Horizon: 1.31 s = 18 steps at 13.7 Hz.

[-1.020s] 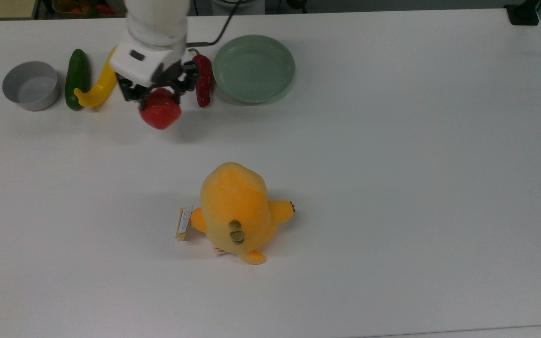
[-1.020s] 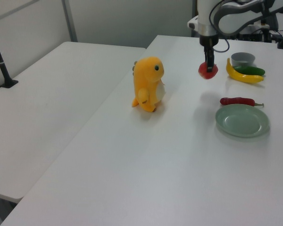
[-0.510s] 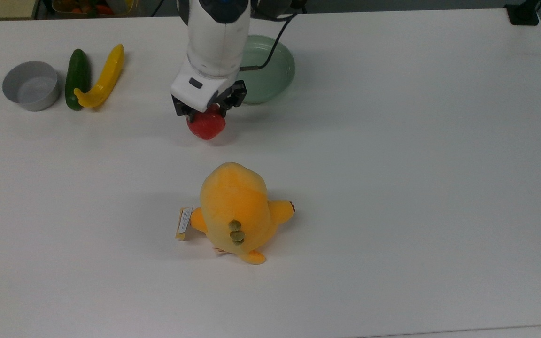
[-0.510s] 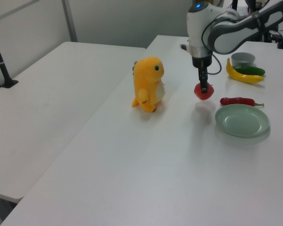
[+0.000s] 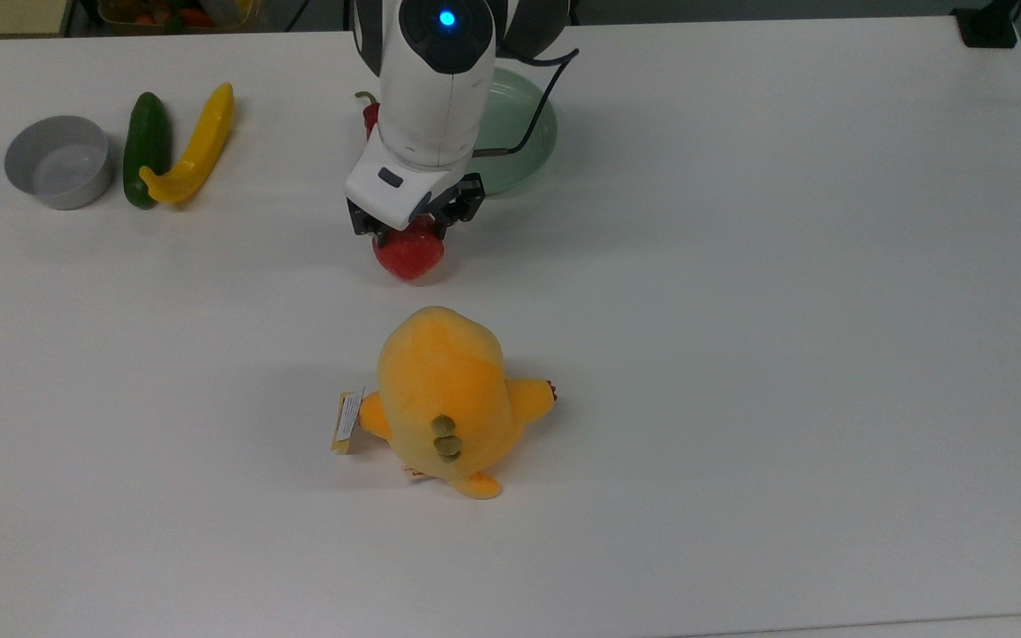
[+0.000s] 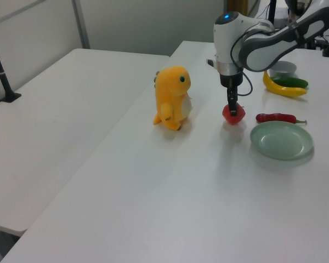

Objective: Red apple placed in the center of the desktop

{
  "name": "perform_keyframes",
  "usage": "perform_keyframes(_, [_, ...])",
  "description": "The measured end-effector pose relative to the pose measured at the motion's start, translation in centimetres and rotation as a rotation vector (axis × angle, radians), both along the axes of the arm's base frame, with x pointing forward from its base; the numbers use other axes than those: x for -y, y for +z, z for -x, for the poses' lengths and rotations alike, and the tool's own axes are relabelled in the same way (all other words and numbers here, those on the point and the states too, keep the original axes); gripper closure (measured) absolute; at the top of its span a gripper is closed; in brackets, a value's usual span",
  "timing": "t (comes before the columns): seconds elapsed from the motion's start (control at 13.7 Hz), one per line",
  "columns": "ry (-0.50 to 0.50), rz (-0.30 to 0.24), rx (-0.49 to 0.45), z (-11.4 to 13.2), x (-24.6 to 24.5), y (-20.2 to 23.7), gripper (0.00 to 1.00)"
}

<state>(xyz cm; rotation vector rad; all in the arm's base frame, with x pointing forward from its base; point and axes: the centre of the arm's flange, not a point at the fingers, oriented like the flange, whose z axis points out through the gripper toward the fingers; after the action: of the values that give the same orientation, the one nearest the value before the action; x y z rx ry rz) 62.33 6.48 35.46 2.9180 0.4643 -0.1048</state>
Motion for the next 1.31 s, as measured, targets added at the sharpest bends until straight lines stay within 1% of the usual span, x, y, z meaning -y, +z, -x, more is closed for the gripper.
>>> perform_keyframes(0.51, [-0.008, 0.000, 0.004, -0.03, -0.31, -0.01, 0.30])
perform_keyframes(0.58, [-0.007, 0.000, 0.003, -0.02, -0.32, -0.08, 0.23])
perform_keyframes(0.73, [-0.007, 0.000, -0.002, -0.01, -0.33, -0.39, 0.04])
perform_keyframes(0.8, [-0.007, 0.000, -0.004, -0.02, -0.34, -0.52, 0.00])
perform_keyframes(1.31, [-0.009, -0.002, 0.010, -0.29, -0.34, 0.13, 0.00])
